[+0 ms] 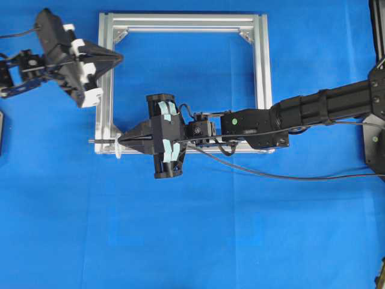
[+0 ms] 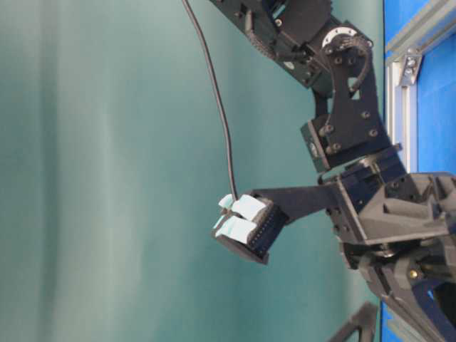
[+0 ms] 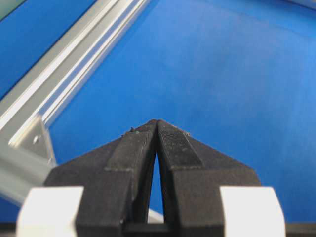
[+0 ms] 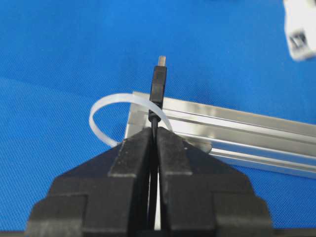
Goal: Insert the wire through the string loop located on the left side.
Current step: 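Move the open left gripper toward the plug protruding past the loop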
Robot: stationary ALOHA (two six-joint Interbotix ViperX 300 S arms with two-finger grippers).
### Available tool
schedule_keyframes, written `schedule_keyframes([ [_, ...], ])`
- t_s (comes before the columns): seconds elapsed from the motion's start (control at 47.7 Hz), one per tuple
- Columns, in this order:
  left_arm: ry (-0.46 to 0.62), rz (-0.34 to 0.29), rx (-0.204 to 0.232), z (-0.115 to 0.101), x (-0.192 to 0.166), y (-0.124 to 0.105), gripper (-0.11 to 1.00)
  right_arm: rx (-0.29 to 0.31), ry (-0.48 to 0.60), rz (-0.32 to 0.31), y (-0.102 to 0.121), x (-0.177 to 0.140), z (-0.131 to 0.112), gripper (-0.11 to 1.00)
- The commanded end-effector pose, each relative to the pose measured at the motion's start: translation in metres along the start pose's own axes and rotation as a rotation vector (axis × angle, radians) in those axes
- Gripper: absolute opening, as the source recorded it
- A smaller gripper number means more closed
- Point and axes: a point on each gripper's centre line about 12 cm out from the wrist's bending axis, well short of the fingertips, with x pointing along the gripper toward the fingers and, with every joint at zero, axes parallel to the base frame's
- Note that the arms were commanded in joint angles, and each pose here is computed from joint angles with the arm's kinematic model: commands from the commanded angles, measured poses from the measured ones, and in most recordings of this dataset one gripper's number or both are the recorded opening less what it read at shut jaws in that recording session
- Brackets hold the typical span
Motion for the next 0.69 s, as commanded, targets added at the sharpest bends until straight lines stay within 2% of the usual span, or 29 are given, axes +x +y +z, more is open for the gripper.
schedule_keyframes([
  [0.0, -0.038, 0.001, -0.002, 0.006, -0.01, 0.001, 0.0, -0.002, -0.046, 0.001, 0.0, 0.0, 0.018, 0.0],
  [0.252, -0.047, 0.019, -0.008, 0.001, -0.033, 0.008, 0.0, 0.0, -0.043, 0.002, 0.0, 0.0, 0.017, 0.0],
  [0.461, -0.047, 0.008, -0.018, -0.001, -0.04, 0.006, 0.0, 0.0, -0.044, 0.003, 0.001, 0.0, 0.018, 0.0],
  [0.566, -0.049, -0.023, -0.022, -0.002, -0.043, -0.002, 0.0, 0.001, -0.046, 0.001, 0.0, 0.0, 0.018, 0.0],
  [0.671, -0.055, -0.11, 0.002, -0.001, -0.047, -0.023, 0.0, 0.001, -0.044, 0.002, 0.001, 0.0, 0.018, 0.0],
])
